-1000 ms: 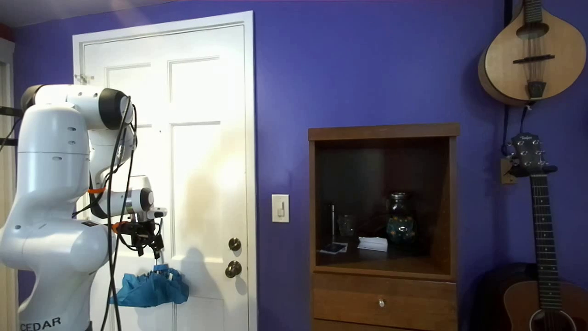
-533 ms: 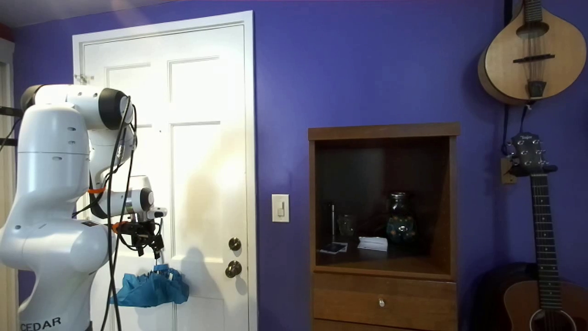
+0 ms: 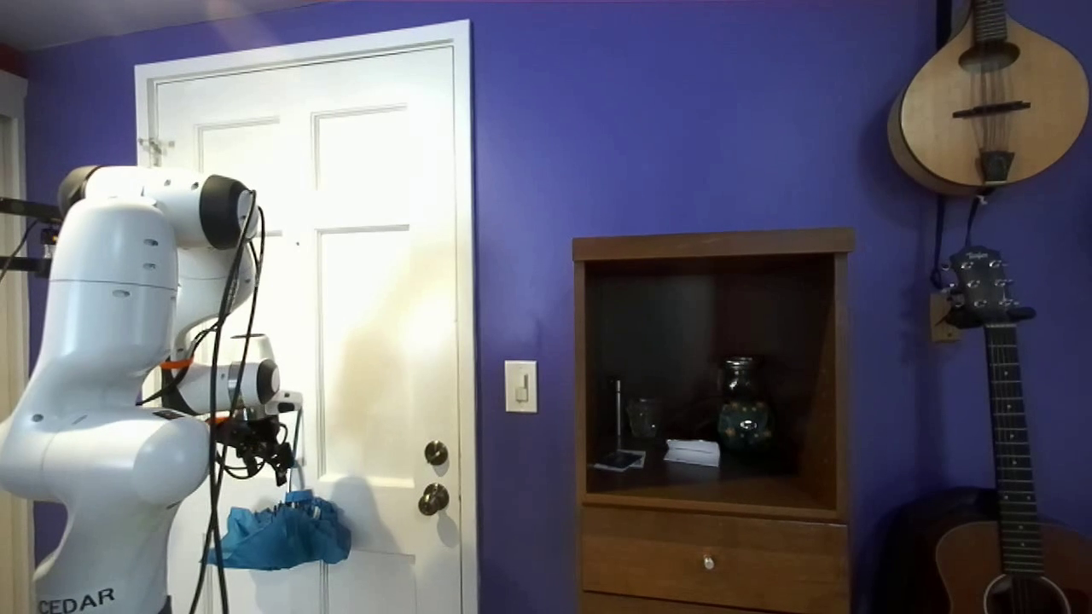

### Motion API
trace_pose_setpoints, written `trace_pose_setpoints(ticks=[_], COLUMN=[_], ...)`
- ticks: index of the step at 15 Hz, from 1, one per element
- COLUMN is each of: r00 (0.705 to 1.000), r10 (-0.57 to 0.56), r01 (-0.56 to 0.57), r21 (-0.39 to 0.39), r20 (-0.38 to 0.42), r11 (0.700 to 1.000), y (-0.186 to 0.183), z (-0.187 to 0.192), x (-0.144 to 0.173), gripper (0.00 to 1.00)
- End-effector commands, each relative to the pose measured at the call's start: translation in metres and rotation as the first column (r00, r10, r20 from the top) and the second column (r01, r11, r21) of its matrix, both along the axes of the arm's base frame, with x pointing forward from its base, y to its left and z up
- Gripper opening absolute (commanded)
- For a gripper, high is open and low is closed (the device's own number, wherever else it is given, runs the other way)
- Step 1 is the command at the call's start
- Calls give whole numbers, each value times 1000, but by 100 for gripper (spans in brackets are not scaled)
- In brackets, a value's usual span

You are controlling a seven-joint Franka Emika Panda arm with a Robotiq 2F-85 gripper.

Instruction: Remove the blue umbrella from the door and put it on top of the cabinet on the right

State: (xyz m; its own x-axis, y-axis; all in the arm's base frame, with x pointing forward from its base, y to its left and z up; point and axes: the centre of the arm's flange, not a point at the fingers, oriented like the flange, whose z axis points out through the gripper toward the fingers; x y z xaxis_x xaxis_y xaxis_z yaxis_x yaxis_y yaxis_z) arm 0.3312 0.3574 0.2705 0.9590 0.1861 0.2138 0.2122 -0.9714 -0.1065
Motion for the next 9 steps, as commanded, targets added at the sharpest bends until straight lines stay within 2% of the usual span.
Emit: trace_pose_setpoints(ticks=[1, 7, 8, 9], r00=[1000, 1000, 1000, 1000], r10=[-26, -5, 0, 2], r01=[26, 6, 0, -2], r21=[31, -28, -16, -18], r20=[8, 2, -5, -5], r11=[999, 1000, 1000, 1000], y=[27, 44, 24, 26], z=[-29, -50, -36, -39], x=[-4, 7, -3, 0], gripper=[100, 100, 100, 100])
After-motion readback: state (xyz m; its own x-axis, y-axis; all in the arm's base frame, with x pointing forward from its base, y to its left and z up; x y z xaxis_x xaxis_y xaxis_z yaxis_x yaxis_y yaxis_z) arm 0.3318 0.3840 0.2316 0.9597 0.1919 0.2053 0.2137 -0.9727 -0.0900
